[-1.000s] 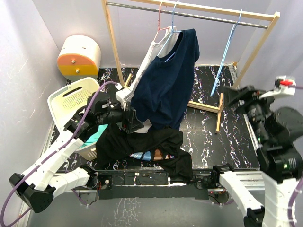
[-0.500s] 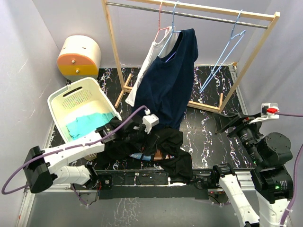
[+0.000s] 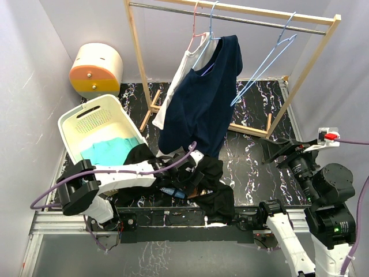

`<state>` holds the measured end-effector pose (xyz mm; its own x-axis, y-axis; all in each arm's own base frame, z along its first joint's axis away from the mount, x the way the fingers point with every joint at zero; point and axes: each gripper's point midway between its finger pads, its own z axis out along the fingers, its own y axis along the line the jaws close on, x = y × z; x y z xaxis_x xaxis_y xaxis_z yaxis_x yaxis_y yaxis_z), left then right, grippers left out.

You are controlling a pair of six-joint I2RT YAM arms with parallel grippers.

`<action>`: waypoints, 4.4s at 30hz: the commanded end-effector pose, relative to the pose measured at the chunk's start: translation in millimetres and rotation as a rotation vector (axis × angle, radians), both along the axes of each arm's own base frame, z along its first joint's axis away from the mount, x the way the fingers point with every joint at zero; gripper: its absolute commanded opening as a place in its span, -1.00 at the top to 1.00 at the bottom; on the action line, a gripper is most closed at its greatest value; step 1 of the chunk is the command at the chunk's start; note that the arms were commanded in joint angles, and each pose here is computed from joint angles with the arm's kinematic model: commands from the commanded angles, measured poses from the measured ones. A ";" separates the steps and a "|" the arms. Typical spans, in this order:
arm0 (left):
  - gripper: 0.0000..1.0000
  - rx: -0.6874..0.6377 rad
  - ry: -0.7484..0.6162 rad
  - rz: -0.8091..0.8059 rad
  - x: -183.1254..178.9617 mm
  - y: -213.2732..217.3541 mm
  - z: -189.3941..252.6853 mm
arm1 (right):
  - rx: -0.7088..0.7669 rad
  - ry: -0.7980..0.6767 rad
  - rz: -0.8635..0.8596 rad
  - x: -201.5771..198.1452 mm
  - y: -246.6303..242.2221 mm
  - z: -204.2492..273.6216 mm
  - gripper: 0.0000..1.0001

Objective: Remove the t-shirt from the hanger

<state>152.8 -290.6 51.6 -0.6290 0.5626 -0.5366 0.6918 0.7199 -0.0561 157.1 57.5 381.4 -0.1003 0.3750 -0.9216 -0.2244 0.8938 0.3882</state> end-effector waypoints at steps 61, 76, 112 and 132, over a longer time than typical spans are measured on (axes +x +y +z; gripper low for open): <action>1.00 0.183 -0.851 0.753 131.7 207.5 340.7 | -0.051 0.039 0.230 24.4 39.9 -18.6 -0.45; 1.00 0.004 -0.687 1.303 167.0 333.5 338.8 | -0.068 0.074 0.231 33.4 40.3 -31.0 -0.43; -0.68 -0.315 -0.549 0.997 134.2 272.3 183.5 | -0.013 0.007 0.780 9.9 112.8 48.5 -0.26; -0.63 -0.434 -0.635 0.944 120.6 264.7 205.3 | 0.013 -0.071 0.523 165.9 161.4 163.7 -0.27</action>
